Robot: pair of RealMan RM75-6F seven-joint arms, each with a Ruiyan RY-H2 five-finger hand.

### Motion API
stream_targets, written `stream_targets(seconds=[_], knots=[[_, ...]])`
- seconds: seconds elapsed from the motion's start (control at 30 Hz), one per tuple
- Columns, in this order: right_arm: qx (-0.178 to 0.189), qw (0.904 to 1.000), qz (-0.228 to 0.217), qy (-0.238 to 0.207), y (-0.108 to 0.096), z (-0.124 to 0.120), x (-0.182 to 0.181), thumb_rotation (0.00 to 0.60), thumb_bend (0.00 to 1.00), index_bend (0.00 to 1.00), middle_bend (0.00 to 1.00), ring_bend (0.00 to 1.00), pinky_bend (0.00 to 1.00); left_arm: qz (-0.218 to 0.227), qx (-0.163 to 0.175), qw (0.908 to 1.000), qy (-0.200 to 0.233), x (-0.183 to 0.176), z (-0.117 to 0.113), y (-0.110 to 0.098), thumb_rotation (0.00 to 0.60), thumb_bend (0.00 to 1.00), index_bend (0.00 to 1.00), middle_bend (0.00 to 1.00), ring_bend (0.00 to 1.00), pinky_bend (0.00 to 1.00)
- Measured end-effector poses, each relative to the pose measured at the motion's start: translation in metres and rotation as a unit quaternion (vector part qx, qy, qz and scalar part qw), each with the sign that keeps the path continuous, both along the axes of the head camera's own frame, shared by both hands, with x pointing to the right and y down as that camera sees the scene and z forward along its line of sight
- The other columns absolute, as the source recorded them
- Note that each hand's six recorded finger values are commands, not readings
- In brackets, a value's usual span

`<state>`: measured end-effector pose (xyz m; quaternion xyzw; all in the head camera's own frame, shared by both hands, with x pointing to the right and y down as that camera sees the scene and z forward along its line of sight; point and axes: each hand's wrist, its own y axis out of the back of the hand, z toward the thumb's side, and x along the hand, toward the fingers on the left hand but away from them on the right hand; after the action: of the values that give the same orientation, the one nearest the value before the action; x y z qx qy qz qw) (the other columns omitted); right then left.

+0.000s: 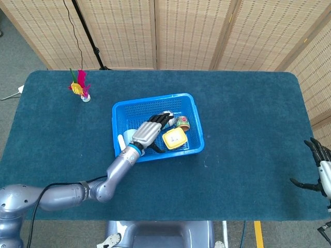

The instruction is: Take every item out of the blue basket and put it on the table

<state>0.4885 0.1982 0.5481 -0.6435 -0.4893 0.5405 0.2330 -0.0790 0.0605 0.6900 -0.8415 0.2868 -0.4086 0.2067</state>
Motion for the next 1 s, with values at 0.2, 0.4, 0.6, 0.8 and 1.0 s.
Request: stream_targets(seconds=[0.2,0.4,0.6,0.8,1.0], knots=[[0.002,1.0000,0.008,-0.003,-0.002,-0.001,0.005,0.600,0.00,0.00,0.00,0.00,0.00,-0.022,-0.002,0.9997,0.003,0.020,0.006,-0.008,0.600,0.06,0.00,0.00,0.00,0.00],[0.001,0.9999,0.010,-0.005,-0.002,-0.001,0.006,0.600,0.00,0.00,0.00,0.00,0.00,-0.019,-0.016,0.9997,0.005,0.032,0.012,-0.003,0.600,0.06,0.00,0.00,0.00,0.00],[-0.002,1.0000,0.007,-0.006,-0.002,0.000,0.004,0.600,0.00,0.00,0.00,0.00,0.00,-0.021,-0.015,0.9996,0.009,0.036,0.012,-0.002,0.600,0.06,0.00,0.00,0.00,0.00],[-0.004,0.9999,0.003,-0.010,-0.001,0.000,0.002,0.600,0.00,0.00,0.00,0.00,0.00,-0.024,-0.016,0.9996,0.010,0.040,0.013,0.001,0.600,0.08,0.00,0.00,0.00,0.04],[-0.005,0.9999,0.002,-0.013,-0.001,0.000,0.001,0.600,0.00,0.00,0.00,0.00,0.00,-0.027,-0.008,0.9996,0.004,0.043,0.017,0.004,0.600,0.15,0.04,0.00,0.03,0.25]])
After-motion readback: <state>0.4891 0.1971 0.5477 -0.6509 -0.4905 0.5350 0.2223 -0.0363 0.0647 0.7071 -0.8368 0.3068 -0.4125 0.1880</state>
